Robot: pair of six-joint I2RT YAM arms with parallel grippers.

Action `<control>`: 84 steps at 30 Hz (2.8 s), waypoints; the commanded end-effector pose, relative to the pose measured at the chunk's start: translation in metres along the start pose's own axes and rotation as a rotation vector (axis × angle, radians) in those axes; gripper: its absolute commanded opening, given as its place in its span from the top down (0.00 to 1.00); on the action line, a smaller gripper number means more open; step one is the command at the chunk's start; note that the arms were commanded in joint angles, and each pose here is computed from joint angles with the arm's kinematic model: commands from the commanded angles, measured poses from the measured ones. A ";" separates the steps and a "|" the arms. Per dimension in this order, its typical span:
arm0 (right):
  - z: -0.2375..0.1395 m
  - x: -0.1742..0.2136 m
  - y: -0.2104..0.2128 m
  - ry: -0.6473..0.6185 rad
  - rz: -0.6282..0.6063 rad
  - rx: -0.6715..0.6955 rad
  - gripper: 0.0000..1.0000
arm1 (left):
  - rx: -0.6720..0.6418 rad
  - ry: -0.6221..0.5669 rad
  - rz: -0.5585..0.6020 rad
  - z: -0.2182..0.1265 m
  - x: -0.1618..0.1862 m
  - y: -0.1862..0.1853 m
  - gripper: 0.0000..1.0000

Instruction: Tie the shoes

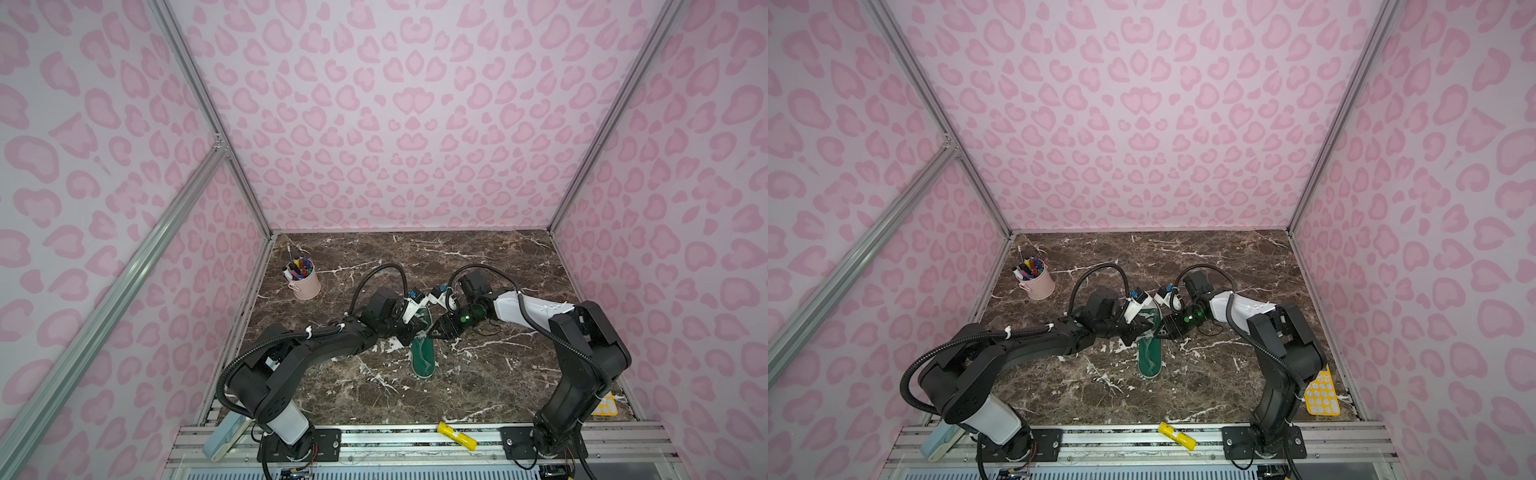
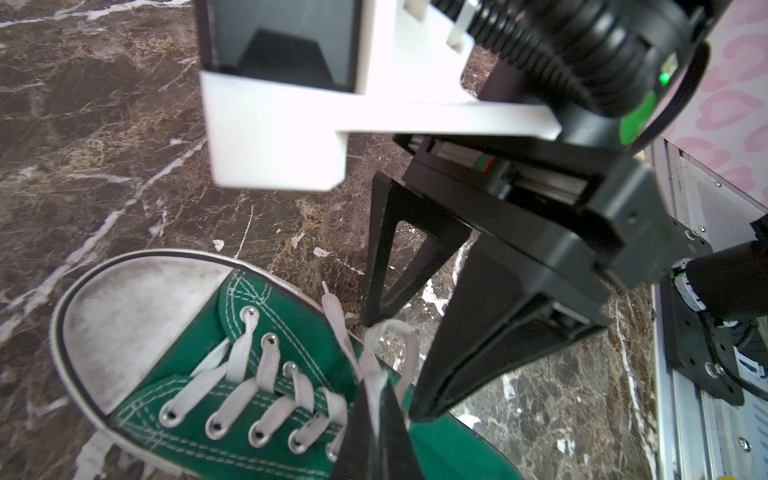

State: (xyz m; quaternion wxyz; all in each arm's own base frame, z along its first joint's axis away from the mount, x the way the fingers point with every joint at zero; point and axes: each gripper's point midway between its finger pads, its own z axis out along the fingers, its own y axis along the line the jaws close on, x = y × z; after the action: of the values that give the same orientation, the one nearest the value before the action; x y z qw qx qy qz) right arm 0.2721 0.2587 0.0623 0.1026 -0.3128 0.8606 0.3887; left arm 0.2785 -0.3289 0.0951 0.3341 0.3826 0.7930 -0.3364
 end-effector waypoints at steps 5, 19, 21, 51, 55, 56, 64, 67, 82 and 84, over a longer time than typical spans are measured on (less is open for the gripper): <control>0.001 0.007 0.013 0.011 -0.008 -0.070 0.53 | 0.013 -0.007 -0.009 0.000 -0.003 0.000 0.96; 0.007 0.010 0.007 0.035 0.024 -0.041 0.80 | 0.000 -0.012 -0.017 -0.004 -0.003 0.003 0.96; 0.006 0.013 0.006 0.028 0.038 -0.027 0.86 | -0.006 -0.014 -0.021 -0.004 -0.001 0.004 0.96; -0.001 0.040 -0.025 0.021 0.203 0.157 1.00 | -0.088 -0.074 -0.095 -0.023 0.004 0.030 0.96; -0.003 0.041 -0.029 0.019 0.215 0.170 1.00 | -0.104 -0.075 -0.101 -0.025 0.006 0.035 0.96; -0.003 0.041 -0.029 0.020 0.217 0.173 1.00 | -0.103 -0.079 -0.105 -0.025 0.005 0.036 0.96; -0.005 0.045 -0.034 0.029 0.235 0.193 1.00 | -0.057 -0.093 -0.137 -0.024 0.008 0.036 0.96; -0.006 0.046 -0.035 0.036 0.248 0.197 1.00 | -0.045 -0.095 -0.148 -0.025 0.009 0.038 0.96; -0.017 0.056 -0.043 0.036 0.281 0.230 1.00 | -0.050 -0.105 -0.178 -0.031 0.015 0.048 0.96; -0.018 0.057 -0.044 0.036 0.283 0.233 1.00 | -0.052 -0.112 -0.179 -0.033 0.014 0.050 0.96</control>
State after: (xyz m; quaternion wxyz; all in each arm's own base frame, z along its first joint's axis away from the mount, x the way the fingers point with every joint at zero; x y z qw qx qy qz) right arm 0.2612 0.2099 0.0328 0.0811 -0.1878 0.9255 0.3188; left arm 0.2962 -0.2775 0.0819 0.3321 0.2815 0.8186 -0.3747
